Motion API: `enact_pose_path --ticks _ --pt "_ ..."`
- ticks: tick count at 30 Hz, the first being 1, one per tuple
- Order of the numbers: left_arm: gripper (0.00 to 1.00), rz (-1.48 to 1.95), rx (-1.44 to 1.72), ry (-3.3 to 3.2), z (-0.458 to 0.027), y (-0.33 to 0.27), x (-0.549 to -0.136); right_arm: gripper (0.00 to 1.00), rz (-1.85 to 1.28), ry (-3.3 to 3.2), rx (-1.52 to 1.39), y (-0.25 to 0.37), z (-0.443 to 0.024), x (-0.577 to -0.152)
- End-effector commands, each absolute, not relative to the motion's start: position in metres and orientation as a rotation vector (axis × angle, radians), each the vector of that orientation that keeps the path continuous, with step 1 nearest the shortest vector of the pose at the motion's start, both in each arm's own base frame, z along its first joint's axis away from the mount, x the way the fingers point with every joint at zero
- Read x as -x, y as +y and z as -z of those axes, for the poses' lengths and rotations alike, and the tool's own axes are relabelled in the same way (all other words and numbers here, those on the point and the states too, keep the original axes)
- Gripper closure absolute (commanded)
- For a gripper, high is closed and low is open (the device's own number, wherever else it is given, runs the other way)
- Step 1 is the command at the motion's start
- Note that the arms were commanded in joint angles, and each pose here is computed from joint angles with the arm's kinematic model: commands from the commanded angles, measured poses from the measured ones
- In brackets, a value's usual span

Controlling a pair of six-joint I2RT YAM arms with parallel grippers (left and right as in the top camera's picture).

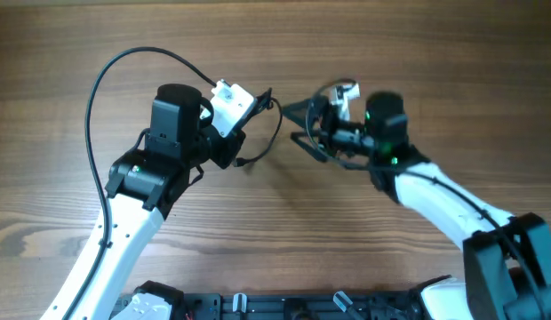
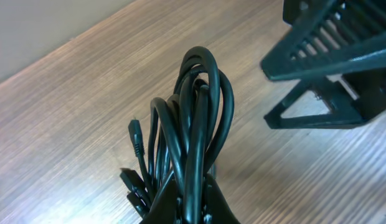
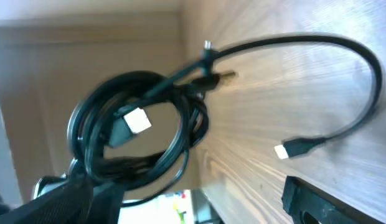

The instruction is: Untangle cables

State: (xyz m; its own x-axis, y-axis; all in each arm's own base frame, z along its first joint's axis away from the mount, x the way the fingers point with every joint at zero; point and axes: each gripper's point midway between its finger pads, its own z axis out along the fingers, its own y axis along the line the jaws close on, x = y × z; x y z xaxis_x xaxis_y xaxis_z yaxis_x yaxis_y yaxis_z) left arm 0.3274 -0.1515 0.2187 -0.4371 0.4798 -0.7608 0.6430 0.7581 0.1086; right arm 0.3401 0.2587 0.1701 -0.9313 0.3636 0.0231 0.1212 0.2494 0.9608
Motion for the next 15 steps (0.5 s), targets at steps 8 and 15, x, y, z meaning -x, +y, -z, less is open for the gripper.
enact_pose_path --ticks 8,15 --pt "0.96 0.18 -0.843 2.07 -0.231 -0.149 -0.336 0.01 -1.518 2.345 -0.231 0.274 -0.223 -0.363" --pt "0.96 0.204 -0.925 1.979 -0.241 -0.177 -0.331 0.02 -1.411 2.423 -0.311 0.268 -0.201 -0.36"
